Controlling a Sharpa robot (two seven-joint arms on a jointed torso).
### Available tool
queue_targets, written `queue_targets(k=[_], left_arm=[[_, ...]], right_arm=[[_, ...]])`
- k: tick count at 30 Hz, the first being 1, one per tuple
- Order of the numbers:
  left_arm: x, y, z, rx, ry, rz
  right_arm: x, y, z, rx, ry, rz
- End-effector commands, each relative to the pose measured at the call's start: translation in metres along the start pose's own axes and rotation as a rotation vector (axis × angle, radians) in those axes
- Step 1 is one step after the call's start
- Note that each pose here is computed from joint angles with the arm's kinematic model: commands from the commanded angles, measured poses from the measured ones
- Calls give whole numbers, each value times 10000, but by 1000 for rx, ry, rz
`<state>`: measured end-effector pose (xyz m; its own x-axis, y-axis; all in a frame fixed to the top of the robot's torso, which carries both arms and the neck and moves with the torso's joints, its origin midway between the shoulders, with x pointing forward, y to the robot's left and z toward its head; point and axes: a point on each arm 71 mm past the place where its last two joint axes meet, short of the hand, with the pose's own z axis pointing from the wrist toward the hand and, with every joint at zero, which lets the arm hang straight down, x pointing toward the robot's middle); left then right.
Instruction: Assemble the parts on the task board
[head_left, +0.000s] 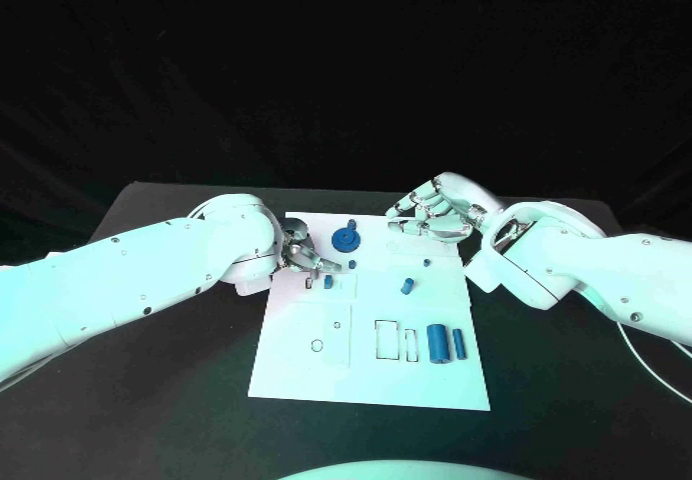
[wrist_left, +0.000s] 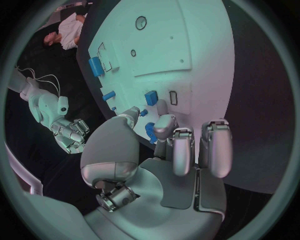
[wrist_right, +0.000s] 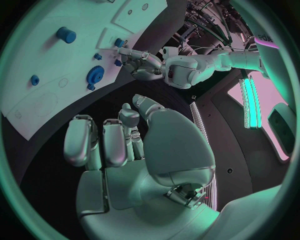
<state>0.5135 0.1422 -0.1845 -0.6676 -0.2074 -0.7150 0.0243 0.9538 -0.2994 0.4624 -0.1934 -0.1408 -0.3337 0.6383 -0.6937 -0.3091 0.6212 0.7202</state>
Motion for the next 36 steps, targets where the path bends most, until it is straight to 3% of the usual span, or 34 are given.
queue_targets(k=[1,8,12,17,28,36], left_arm=[[-59,-24,-47,18,19,-55],[-330,29,-128,-4,57,-37],[-465,77,-90,-42,61,-15],[-579,116,23,-76,49,8],[-709,157,238,-133,18,75],[-707,147,314,-135,36,78]], right_arm=[[1,4,6,-9,-5,2],[5,-9,21,-6,-10,5],[4,-15,23,-5,-11,5],[7,-18,32,-5,-10,5],[16,-13,40,-9,-9,7],[18,-11,40,-10,-9,8]])
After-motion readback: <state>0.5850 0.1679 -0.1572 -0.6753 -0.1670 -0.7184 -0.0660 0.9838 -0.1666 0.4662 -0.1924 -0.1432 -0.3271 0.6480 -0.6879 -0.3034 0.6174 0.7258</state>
